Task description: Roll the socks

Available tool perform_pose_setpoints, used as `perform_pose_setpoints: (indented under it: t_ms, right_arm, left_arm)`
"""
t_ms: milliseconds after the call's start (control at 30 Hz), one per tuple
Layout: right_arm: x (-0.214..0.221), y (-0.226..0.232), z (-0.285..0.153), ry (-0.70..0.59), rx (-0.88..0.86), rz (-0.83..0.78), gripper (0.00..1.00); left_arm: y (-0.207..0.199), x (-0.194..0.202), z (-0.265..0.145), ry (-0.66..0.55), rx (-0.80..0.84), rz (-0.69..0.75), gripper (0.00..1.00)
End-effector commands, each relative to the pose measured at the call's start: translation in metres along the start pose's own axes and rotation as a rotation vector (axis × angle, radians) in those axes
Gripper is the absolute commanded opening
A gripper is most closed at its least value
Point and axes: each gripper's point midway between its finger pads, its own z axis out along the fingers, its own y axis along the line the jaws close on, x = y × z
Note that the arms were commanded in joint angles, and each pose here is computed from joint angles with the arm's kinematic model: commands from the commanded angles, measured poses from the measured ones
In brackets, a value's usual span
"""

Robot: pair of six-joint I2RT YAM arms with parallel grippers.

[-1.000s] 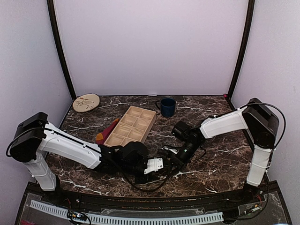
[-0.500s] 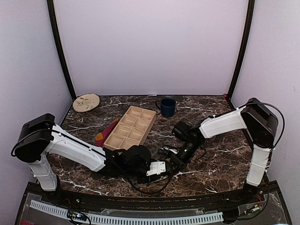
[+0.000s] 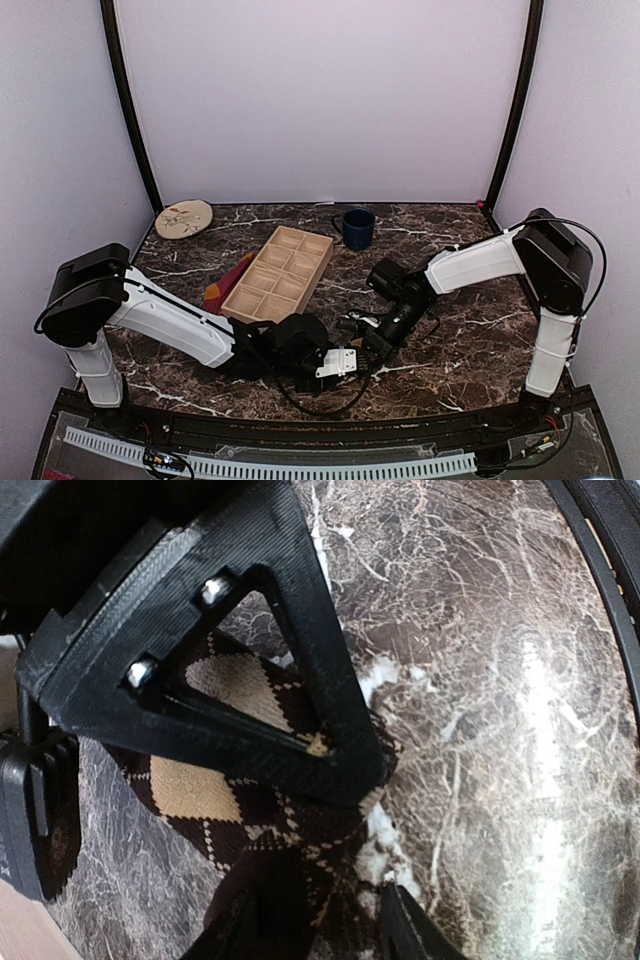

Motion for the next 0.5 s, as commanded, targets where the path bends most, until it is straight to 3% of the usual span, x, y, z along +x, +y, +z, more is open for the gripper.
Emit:
perform_pose_setpoints:
  t_ms: [0, 467]
  right_arm:
    - [-0.002, 0.003, -0.003, 0.0, -0.025, -0.003, 0.0]
    - [0.002, 0.001, 0.0, 0.013, -0.027, 0.008, 0.0]
  left_arm:
    - [0.005, -0.009, 0.004, -0.009, -0.025, 0.031, 0.45]
    - [0.014, -0.006, 0.013, 0.01, -0.072, 0.069, 0.44]
